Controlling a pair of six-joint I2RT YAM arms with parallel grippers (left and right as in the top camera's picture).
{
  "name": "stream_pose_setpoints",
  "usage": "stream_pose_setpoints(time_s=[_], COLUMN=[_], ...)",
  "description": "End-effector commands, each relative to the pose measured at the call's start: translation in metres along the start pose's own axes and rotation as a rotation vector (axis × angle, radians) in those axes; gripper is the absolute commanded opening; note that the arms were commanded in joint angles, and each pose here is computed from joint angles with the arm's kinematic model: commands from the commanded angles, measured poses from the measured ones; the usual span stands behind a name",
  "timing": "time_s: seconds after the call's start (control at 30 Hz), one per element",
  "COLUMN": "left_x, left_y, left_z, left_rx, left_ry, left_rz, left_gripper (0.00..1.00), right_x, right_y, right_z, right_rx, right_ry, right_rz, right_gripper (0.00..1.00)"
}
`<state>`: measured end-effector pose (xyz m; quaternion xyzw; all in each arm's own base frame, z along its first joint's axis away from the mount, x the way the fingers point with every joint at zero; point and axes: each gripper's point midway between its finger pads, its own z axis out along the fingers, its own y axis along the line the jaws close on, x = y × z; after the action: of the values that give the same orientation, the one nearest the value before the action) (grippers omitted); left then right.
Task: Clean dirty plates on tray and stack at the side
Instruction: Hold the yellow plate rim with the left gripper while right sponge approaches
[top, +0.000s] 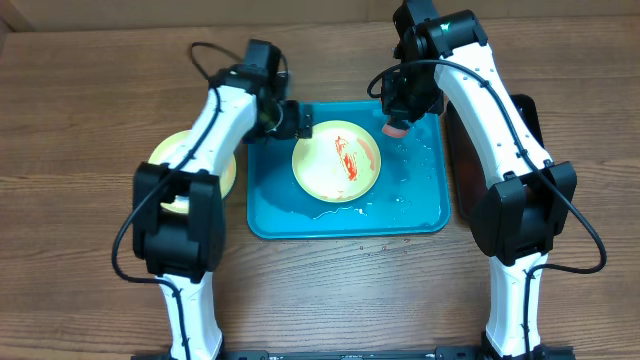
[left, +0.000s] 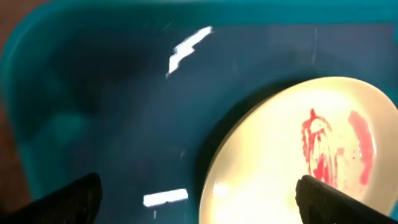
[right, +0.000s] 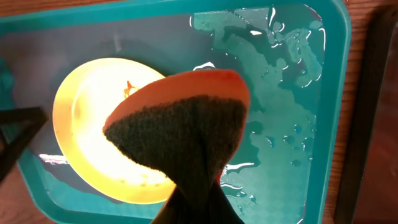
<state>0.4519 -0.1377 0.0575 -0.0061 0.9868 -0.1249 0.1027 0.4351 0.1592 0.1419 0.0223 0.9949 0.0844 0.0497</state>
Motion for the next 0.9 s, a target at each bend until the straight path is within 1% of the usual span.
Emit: stream_pose_setpoints(time_s=[0.0,0.07,0.27,0.3,0.33,0.37,0.4,0.5,0.67,0.87], left_x=[0.007,0.014,0.020,0.022,0.023,0.023,0.023,0.025,0.028,0.032], left_y=[-0.021,-0.026,-0.035,-0.035,-0.034,-0.033,-0.029,-0.012,-0.001,0.003], left_z=[-0.022,-0.022,-0.020,-0.020,-0.019,-0.019,-0.019,-0.017,-0.007,0.012], left_rx=[0.071,0.084,0.088,0.079,0.070,0.065,0.045,-0.054,-0.103,-0.114], left_ry=[0.032,0.061,0.073,0.077,0.079,0.079,0.077,0.073,0.084,0.121], left_rz=[-0.179,-0.177,-0.136,-0.123,-0.123,-0.123,-0.133,-0.184,-0.182,-0.152], left_gripper=[1.00,1.00,1.00,0.95,0.86,0.82,0.75,0.70,0.68,0.52], right_x=[-0.003,-0.004,-0.004,-0.003,-0.003,-0.003,-0.003,-0.004,-0.004,-0.004], right_y=[0.004,0.004,0.004,0.004,0.004,0.004,0.004,0.004,0.004,0.004], right_z=[-0.004,-0.004,-0.004,-0.004,-0.004,-0.004,-0.004,-0.004,-0.004,-0.004], right_rx=[-0.014,-0.014,-0.014,-0.014,-0.014,-0.014,-0.014,-0.014,-0.014,-0.014], right_ry=[-0.019,-0.020,-0.019,-0.019,-0.019,-0.019,-0.019,-0.019,-0.019,-0.019], right_rz=[-0.009,-0.009,-0.009,-0.009,-0.009,-0.009,-0.009,-0.009,-0.009,-0.009], right_gripper=[0.04,0.05,0.04,0.05,0.05,0.05,0.05,0.05,0.05,0.05])
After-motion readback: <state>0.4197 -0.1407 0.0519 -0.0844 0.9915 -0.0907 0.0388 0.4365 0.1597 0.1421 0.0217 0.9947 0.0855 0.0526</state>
